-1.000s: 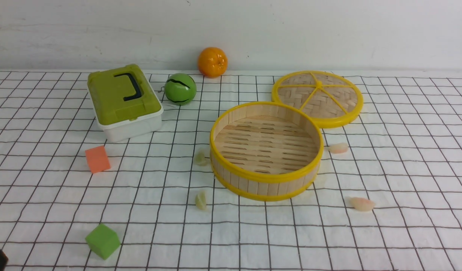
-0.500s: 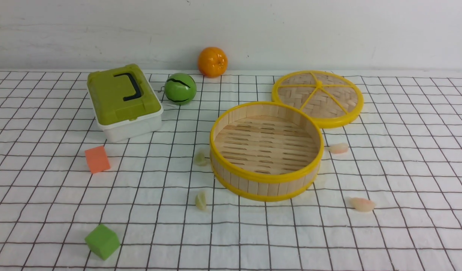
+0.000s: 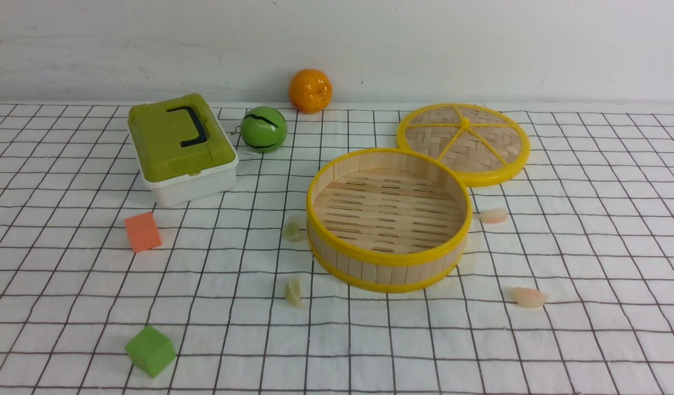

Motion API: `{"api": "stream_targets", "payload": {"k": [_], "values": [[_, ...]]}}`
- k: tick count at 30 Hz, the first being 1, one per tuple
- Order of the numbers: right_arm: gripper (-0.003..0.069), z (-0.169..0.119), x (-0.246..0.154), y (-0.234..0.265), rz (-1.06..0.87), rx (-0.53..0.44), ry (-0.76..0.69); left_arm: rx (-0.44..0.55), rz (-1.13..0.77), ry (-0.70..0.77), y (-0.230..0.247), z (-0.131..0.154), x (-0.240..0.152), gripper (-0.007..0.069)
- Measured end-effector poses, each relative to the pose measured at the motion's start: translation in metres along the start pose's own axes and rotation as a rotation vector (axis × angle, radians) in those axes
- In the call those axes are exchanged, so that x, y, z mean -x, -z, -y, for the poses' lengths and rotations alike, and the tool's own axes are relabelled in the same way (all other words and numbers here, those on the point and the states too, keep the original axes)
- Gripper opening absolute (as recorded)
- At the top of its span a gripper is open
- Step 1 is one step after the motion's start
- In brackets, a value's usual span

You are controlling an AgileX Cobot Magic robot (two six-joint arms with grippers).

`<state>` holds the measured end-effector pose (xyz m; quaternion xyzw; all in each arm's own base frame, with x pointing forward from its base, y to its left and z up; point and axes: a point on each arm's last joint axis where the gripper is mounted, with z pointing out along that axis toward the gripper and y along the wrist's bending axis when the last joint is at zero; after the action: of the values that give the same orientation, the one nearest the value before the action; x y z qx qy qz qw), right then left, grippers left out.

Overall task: Put the dumplings into the steamer on the table with the white tablecloth.
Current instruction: 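Reach for and grasp a dumpling on the table with the left gripper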

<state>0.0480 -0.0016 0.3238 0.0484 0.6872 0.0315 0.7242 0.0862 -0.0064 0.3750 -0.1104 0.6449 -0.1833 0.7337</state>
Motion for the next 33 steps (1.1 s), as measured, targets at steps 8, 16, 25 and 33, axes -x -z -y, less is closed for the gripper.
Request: {"api": "stream_targets", "payload": {"k": [8,16,25,33], "values": [[-0.0007,0.001,-0.044,-0.036,-0.794,-0.033,0.025,0.075,-0.661,0.053,-0.094,0.023,-0.027,-0.0013],[-0.0005,-0.013,-0.055,-0.058,-0.880,0.142,0.009,-0.022,-1.071,-0.033,-0.173,0.040,-0.102,-0.0013],[-0.0004,-0.017,-0.064,-0.061,-0.828,0.204,0.076,0.021,-1.149,-0.059,-0.260,0.031,-0.171,0.0085],[-0.0004,-0.016,-0.077,-0.063,-0.778,0.194,0.031,0.039,-1.232,-0.163,-0.333,0.020,-0.235,0.0375]]}}
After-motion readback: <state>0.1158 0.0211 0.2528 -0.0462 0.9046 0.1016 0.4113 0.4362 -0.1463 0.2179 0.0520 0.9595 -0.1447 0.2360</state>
